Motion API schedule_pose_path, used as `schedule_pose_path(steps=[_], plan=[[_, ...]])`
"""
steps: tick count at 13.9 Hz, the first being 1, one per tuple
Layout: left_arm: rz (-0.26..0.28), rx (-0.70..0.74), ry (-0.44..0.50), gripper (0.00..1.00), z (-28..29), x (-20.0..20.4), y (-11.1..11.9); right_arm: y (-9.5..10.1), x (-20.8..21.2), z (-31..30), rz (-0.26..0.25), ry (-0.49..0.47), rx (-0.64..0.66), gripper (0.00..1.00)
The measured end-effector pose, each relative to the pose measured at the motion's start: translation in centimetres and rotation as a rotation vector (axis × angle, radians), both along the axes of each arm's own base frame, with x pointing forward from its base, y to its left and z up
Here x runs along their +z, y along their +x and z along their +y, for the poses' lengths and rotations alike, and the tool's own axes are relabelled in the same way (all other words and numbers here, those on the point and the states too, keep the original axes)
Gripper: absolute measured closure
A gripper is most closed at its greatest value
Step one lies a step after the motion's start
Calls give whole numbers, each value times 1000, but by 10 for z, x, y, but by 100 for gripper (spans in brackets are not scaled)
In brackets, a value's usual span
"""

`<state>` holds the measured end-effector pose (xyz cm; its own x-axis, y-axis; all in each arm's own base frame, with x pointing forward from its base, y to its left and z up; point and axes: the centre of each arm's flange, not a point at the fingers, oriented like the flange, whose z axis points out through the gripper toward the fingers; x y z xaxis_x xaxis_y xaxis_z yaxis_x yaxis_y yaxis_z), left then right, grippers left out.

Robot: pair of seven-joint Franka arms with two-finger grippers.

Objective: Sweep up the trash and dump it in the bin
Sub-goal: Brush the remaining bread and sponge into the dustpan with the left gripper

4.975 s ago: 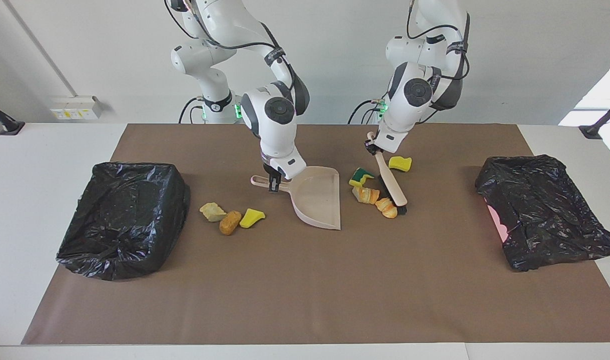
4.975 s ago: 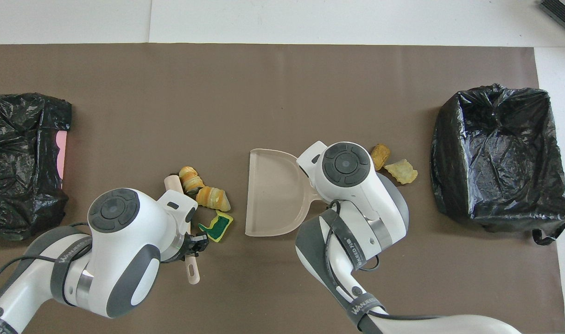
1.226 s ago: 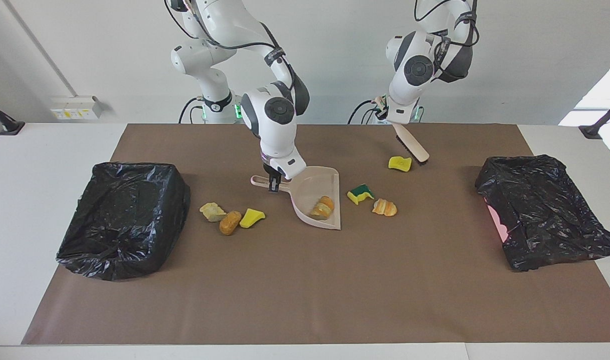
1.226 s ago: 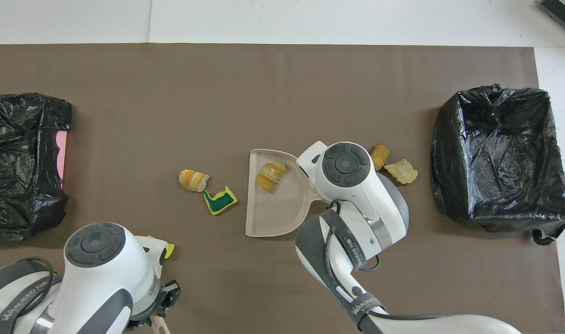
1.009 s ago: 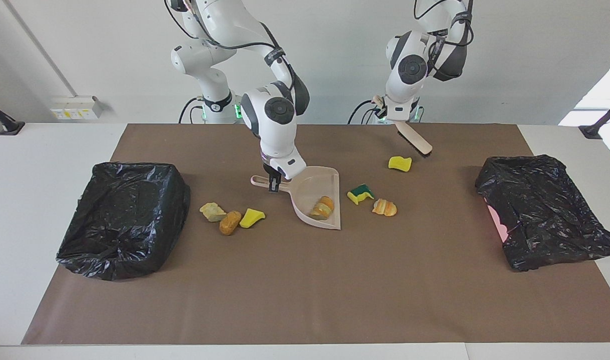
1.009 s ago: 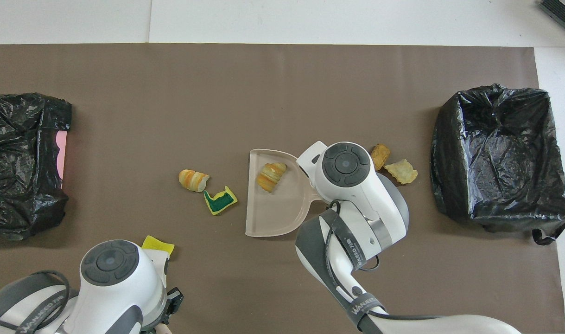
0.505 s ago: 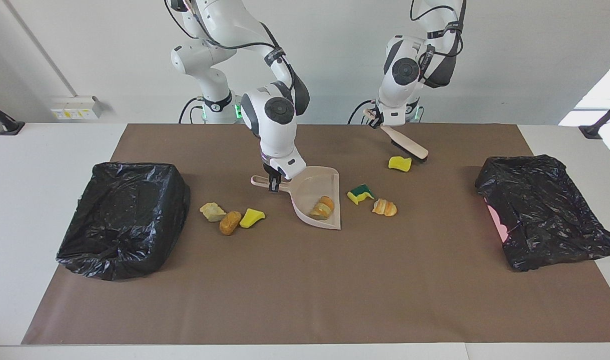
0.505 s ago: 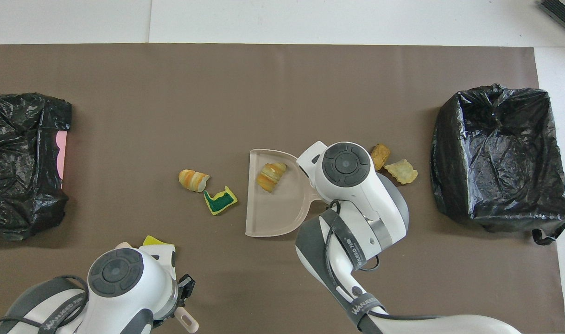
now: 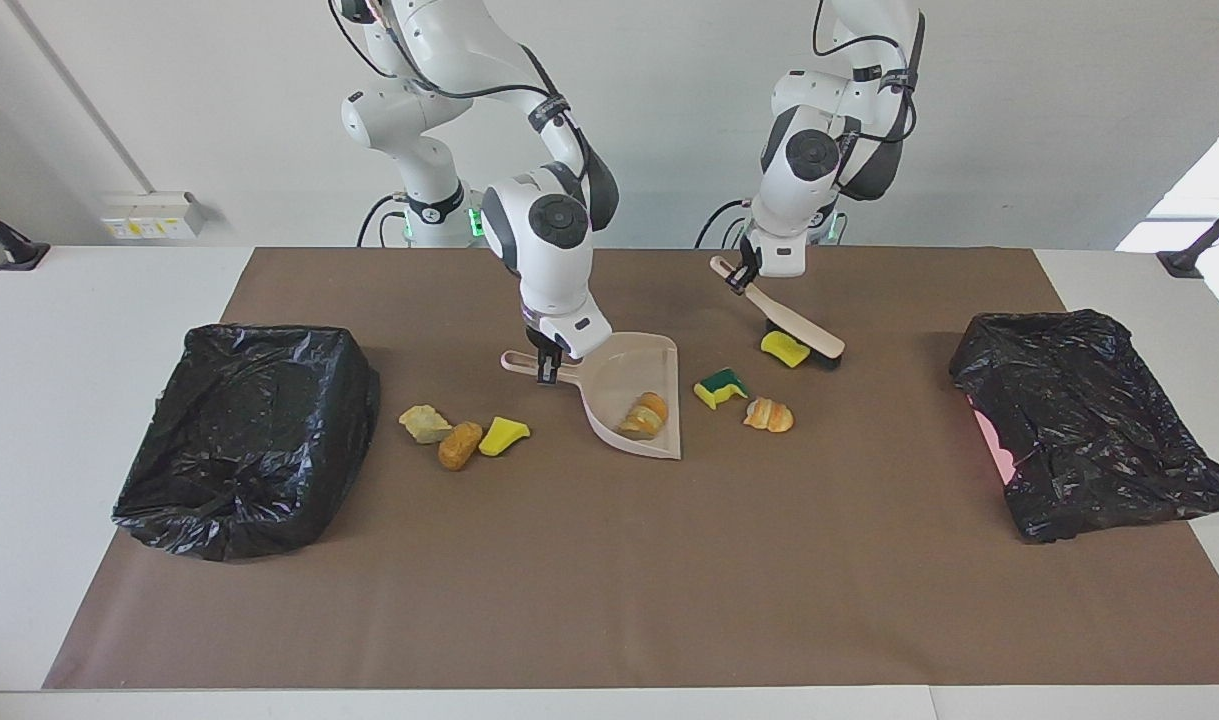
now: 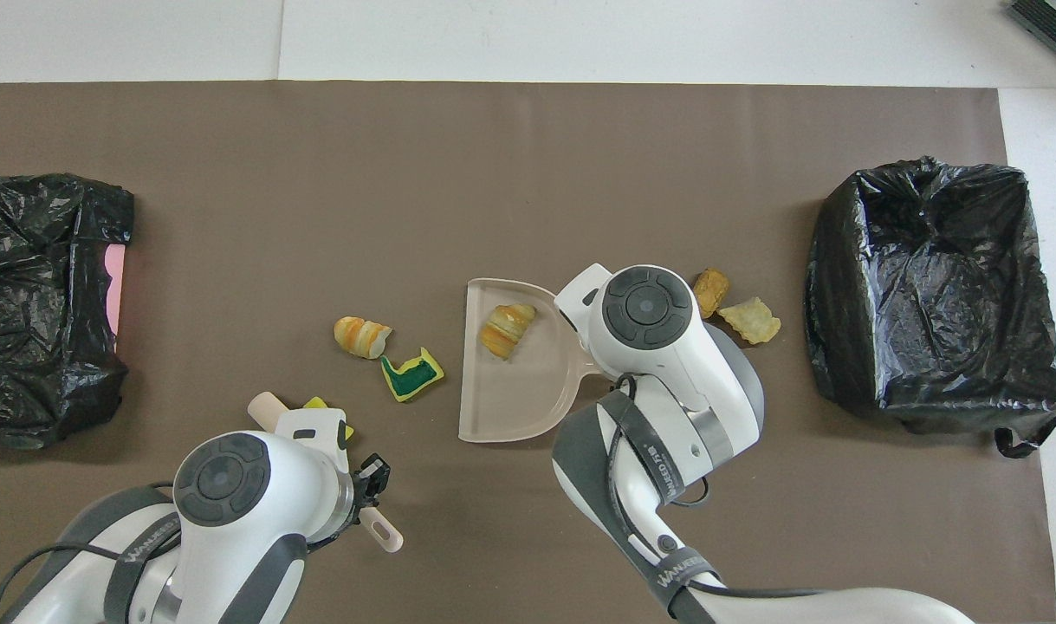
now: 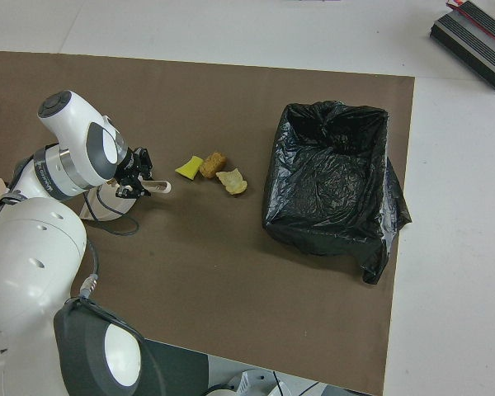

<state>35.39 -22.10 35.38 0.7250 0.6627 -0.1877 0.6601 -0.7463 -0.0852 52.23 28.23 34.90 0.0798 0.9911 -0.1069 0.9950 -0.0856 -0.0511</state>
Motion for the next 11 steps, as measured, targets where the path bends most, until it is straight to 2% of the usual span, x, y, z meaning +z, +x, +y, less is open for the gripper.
schedule_pose_path(steps=[3,5,8,11], plan=[[-28,-127,-40,73,-6,-4,26,0,0,0,0,0,0,68],[-36,-249,-64,73,-9,-7,34,0,0,0,0,0,0,68],[-50,-421,-99,73,-7,-6,38,0,0,0,0,0,0,68],[-63,-584,-124,73,-20,-5,31,0,0,0,0,0,0,68]])
